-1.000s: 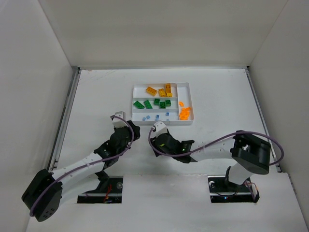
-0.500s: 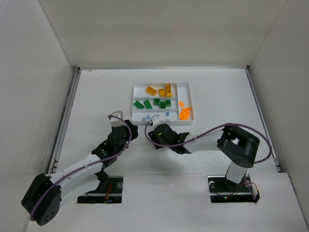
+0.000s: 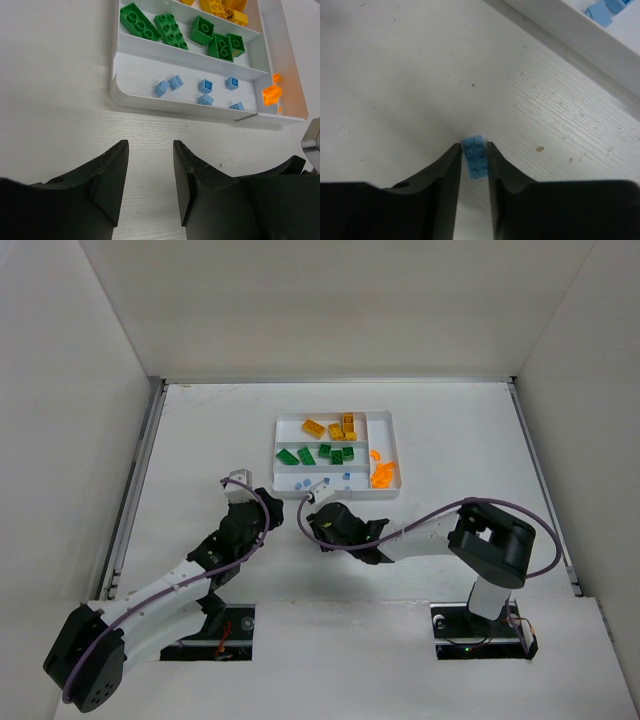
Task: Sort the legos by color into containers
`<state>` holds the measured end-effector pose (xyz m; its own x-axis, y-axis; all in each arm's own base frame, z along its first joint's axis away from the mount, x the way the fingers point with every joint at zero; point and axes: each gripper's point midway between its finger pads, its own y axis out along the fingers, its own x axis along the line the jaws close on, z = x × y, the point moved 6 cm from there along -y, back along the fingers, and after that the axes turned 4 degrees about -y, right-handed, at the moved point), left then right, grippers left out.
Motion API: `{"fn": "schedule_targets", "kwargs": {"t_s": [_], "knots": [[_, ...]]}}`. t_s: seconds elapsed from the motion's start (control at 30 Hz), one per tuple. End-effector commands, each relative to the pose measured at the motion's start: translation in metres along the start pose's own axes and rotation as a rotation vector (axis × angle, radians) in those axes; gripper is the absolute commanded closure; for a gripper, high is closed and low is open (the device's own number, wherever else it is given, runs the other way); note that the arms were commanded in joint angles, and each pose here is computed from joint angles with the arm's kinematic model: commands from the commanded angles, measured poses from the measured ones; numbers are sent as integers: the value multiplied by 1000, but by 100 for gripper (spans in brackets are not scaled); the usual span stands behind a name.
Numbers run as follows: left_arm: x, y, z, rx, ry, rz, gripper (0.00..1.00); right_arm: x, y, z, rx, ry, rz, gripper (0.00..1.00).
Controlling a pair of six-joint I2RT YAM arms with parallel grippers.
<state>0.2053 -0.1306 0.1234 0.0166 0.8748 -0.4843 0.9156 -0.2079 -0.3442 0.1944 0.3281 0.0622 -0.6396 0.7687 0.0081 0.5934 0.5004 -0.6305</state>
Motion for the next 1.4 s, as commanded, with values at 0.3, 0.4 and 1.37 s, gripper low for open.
{"fn": "schedule_targets", "kwargs": {"t_s": [0.3, 0.4, 1.37], "knots": [[0, -2, -5, -14, 2, 10, 62, 8, -11, 14, 20, 9, 52, 77], [2, -3, -4, -17, -10, 9, 62, 9, -16, 6, -10, 13, 61, 82], [13, -3, -1, -13, -49, -13, 60, 21, -14, -23, -70, 199, 71, 45]]}}
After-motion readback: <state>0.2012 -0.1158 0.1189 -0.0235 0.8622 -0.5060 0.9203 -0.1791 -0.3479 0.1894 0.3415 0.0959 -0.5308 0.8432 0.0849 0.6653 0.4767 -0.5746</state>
